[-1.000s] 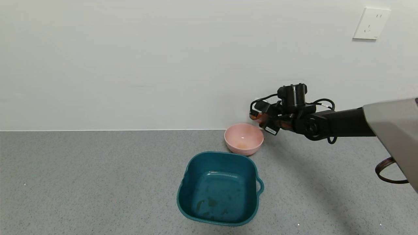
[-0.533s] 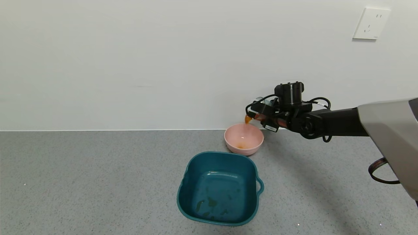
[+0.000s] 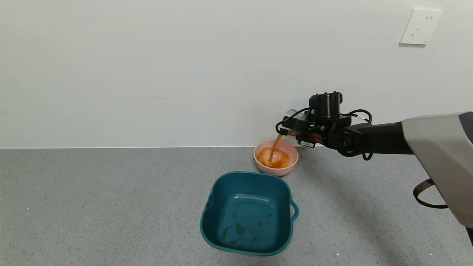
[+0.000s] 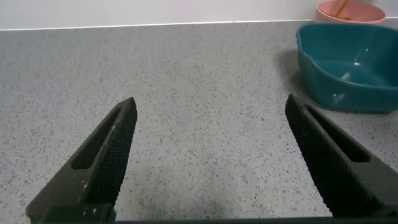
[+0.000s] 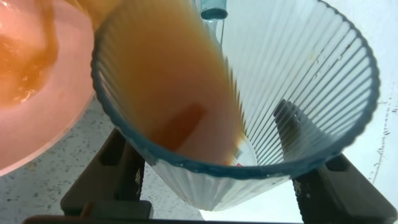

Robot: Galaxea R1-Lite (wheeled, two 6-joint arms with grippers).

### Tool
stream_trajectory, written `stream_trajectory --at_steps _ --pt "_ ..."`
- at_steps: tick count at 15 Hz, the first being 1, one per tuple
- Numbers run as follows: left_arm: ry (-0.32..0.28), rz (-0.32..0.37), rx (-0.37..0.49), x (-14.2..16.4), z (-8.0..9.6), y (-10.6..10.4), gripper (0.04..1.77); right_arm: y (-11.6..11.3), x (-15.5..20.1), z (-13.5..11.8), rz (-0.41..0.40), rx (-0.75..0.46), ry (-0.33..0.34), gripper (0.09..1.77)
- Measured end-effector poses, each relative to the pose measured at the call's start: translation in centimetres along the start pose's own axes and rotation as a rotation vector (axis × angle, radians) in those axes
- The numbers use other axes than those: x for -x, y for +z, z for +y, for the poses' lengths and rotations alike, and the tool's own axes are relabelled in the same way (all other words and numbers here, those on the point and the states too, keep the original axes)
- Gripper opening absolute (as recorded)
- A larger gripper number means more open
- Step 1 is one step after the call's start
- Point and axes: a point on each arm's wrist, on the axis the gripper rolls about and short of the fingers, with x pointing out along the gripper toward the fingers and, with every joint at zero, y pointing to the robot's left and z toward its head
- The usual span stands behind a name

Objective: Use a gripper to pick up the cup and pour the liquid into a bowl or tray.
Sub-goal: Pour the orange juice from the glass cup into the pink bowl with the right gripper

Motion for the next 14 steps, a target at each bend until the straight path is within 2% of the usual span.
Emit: stream_trajectory --at_steps 14 --pt "0.000 0.000 0.000 0.00 0.00 0.00 1.72 0.16 -0.23 -0.80 0.012 0.201 -0.044 1.34"
